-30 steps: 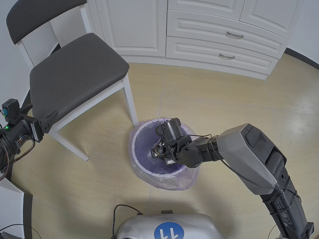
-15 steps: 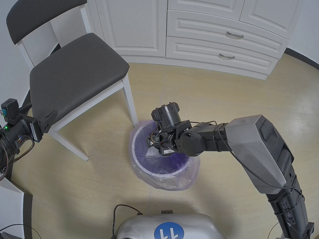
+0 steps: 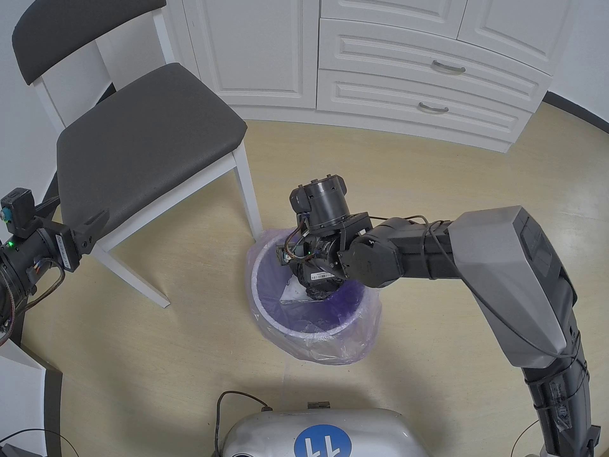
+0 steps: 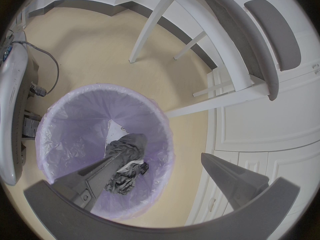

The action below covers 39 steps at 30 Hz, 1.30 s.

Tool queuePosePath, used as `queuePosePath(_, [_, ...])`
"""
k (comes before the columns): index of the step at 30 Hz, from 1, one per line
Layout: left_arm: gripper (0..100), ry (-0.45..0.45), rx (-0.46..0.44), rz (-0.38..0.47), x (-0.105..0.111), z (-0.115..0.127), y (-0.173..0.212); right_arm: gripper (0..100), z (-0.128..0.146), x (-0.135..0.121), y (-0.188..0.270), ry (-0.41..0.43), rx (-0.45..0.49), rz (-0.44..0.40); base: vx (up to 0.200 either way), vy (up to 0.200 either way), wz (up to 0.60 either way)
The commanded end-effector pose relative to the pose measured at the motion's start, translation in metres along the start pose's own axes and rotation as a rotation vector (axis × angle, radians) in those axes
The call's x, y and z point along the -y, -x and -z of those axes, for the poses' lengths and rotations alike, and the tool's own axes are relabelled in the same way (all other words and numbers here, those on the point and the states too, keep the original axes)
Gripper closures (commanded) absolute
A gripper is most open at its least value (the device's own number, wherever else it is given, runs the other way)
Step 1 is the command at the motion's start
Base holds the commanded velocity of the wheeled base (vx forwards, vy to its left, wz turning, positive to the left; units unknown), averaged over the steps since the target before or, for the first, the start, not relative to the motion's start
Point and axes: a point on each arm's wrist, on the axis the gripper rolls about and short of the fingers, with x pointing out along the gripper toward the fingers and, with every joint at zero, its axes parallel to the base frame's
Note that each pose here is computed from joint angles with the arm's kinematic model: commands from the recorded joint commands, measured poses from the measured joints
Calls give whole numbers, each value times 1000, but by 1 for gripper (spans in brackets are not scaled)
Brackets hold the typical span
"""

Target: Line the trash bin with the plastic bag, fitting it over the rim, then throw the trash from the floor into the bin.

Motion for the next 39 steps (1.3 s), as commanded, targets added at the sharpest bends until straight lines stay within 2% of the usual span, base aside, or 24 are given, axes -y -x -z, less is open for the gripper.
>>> queuePosePath(1, [0, 0, 1, 0, 0, 0, 0, 0, 1, 5, 6, -3, 2, 8, 0, 0, 0])
queuePosePath(9, [0, -1, 9, -1, 0, -2, 3, 0, 6, -21, 3, -6, -17, -66, 0, 0, 0])
queuePosePath(18, [0, -1, 10, -3, 0, -2, 2, 0, 15, -41, -30, -21, -46, -72, 0, 0, 0])
queuePosePath(24, [0, 1, 8, -6, -1, -2, 1, 0, 12, -53, -52, -35, -48, -68, 0, 0, 0])
queuePosePath(30, [0, 1, 5, -7, -1, -1, 1, 0, 13, -42, -40, -36, -45, -63, 0, 0, 0])
queuePosePath(33, [0, 1, 2, -6, -1, -1, 0, 0, 18, -27, -16, -31, -44, -59, 0, 0, 0])
queuePosePath(39, [0, -1, 8, 1, 0, -1, 2, 0, 23, -14, 16, -29, -37, -54, 0, 0, 0])
